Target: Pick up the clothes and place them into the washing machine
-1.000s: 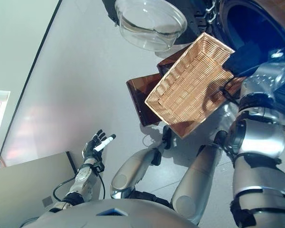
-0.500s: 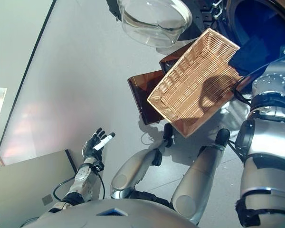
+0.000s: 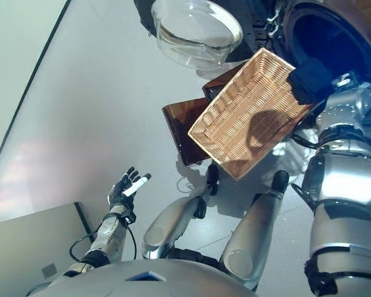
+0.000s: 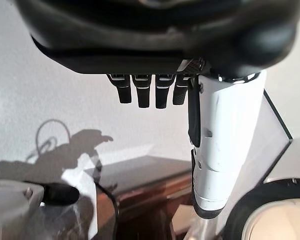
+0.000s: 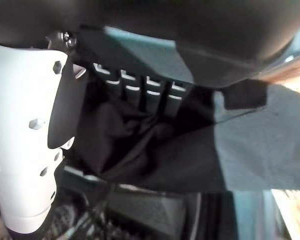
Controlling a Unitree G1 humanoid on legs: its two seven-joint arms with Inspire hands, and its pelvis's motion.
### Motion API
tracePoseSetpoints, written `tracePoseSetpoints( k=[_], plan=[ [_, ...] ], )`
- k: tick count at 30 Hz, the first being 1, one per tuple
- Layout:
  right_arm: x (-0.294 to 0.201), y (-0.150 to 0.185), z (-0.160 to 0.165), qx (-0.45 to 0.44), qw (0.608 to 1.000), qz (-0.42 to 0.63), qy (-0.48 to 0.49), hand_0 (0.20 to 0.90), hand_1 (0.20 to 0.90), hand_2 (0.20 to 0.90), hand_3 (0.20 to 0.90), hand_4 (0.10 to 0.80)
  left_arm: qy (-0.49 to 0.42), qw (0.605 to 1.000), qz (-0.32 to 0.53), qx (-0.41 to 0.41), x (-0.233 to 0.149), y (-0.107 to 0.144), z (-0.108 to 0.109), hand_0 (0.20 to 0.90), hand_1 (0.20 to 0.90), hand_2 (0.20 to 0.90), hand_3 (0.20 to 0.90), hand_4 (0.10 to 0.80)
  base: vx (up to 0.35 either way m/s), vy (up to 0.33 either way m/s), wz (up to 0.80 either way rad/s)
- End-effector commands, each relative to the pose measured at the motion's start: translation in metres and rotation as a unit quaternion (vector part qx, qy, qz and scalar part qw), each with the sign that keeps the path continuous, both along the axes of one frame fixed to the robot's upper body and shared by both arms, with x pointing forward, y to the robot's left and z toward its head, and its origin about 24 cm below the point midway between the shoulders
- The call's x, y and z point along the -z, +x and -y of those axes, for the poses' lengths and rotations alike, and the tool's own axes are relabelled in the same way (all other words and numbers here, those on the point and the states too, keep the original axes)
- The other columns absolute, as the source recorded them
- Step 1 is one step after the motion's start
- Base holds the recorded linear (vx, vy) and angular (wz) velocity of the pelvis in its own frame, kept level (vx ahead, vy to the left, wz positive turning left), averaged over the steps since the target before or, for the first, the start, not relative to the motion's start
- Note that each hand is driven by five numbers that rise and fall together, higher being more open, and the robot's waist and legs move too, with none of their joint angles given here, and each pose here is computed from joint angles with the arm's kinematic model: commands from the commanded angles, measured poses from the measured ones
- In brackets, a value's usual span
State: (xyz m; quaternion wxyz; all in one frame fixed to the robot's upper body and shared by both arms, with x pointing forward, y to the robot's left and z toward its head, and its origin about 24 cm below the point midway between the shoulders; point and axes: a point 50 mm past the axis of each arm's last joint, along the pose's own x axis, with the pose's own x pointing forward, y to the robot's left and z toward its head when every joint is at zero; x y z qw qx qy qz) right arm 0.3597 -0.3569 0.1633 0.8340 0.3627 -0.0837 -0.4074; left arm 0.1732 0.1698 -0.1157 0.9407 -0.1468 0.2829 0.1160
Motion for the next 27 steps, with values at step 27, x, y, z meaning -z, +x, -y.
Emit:
tracePoseSetpoints(
  k=[27],
  plan=[
    [0.074, 0.023, -0.125, -0.312, 0.665, -0.291, -0.613, 0.9, 0.9, 0.9, 0.9, 0.8, 0.117, 0.992, -0.016, -0.048, -0.011, 0.009, -0.081, 0.9, 0.9, 0.9, 0.9, 0.8, -0.003, -0.036, -0.02]
  ],
)
